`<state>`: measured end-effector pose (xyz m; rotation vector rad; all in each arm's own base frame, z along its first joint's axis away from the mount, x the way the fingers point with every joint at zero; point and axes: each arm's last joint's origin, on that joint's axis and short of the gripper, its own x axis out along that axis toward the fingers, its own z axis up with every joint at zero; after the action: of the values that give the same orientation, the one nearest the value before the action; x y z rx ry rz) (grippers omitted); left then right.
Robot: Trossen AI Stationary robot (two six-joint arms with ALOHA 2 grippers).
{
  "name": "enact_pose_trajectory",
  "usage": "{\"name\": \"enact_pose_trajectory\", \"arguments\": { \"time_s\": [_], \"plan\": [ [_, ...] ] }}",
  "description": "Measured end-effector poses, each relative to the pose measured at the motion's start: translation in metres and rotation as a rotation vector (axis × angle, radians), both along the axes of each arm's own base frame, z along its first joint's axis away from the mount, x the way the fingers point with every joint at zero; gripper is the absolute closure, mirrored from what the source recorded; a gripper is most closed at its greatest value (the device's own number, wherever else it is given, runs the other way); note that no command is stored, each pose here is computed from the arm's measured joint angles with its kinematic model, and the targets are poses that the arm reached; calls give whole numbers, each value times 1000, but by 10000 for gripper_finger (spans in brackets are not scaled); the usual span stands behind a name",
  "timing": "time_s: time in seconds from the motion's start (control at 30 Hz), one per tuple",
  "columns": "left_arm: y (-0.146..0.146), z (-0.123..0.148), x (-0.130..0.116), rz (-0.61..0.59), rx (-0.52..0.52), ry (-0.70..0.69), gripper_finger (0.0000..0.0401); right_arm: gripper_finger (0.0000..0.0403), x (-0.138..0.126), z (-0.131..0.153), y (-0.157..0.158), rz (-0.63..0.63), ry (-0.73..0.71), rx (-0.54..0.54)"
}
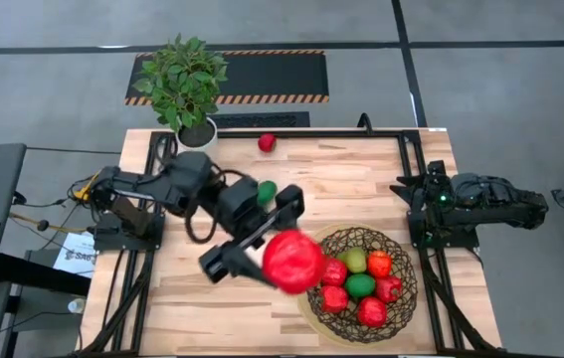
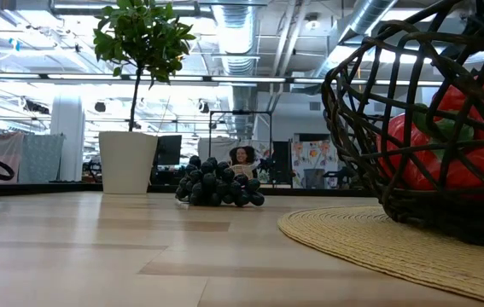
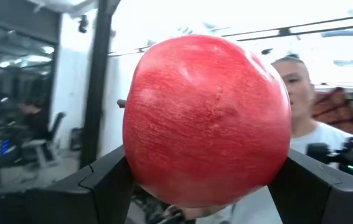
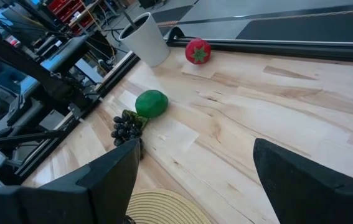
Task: Build produce basket
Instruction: Put the red apple into the black wire basket
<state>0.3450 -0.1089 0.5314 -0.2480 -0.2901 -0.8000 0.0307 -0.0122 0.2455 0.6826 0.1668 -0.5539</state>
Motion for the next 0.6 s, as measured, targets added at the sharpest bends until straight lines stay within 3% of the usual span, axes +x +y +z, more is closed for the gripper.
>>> {"name": "enact_pose_trajectory", "arguments": {
  "time_s": [0.3,0.6],
  "plan": [
    [-35,0,-13,-95,12,-21,119,69,0,0,0,0,0,0],
    [-58,-2,-20,2,-6,-15,119,69,0,0,0,0,0,1]
  ]
}}
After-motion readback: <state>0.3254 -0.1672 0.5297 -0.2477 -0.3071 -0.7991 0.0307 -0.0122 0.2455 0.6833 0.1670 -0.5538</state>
